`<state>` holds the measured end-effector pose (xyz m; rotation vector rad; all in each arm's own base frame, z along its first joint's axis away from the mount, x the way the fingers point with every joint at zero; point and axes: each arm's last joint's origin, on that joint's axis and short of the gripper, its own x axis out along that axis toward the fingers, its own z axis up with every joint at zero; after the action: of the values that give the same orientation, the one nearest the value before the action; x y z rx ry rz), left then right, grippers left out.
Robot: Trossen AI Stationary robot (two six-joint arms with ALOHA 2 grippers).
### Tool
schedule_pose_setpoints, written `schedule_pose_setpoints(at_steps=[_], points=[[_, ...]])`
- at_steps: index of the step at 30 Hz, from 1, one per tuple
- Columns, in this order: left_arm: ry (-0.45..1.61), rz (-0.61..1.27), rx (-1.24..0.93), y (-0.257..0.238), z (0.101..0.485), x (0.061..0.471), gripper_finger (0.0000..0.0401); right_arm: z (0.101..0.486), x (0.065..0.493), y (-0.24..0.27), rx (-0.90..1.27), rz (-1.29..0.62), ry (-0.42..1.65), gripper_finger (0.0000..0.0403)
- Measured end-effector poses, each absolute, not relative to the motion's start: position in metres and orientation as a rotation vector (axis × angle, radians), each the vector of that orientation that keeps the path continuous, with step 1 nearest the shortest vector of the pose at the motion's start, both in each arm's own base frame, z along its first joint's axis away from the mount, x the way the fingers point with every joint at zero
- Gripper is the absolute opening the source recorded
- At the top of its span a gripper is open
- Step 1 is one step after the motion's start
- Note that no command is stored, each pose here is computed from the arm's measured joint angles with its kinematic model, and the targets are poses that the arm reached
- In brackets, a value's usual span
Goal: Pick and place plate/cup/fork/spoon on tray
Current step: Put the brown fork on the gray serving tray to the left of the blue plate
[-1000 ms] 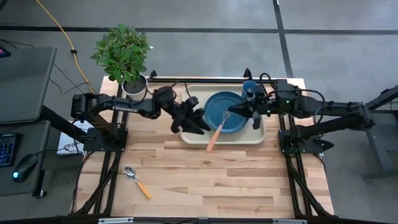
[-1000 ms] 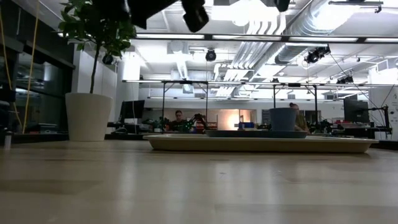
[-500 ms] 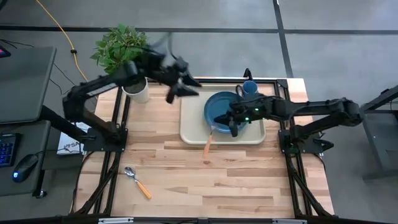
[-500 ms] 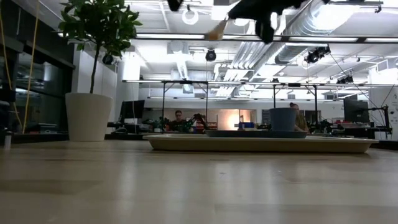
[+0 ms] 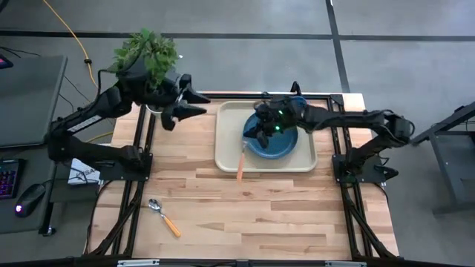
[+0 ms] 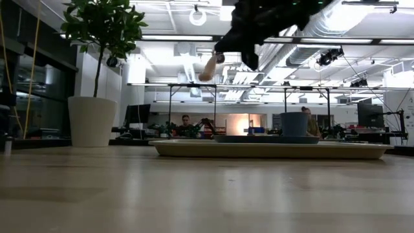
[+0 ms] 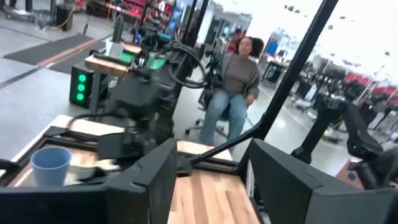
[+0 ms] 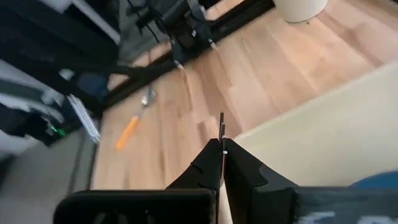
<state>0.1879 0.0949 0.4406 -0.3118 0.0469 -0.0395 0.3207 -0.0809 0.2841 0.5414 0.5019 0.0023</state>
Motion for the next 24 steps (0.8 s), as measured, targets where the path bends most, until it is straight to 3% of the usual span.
schedule_pose_setpoints(at_steps=[6, 14, 24], points=[[-0.015, -0.001, -0.364, 0.084, 0.424, 0.179, 0.0184, 0.283, 0.349, -0.117, 0.449, 0.001, 0.649, 0.0], [-0.031, 0.052, -0.372, 0.081, 0.422, 0.178, 0.0184, 0.24, 0.364, -0.169, 0.663, 0.001, 0.674, 0.0], [-0.115, 0.037, -0.338, 0.082, 0.431, 0.179, 0.0184, 0.186, 0.374, -0.196, 0.72, -0.109, 0.734, 0.0]])
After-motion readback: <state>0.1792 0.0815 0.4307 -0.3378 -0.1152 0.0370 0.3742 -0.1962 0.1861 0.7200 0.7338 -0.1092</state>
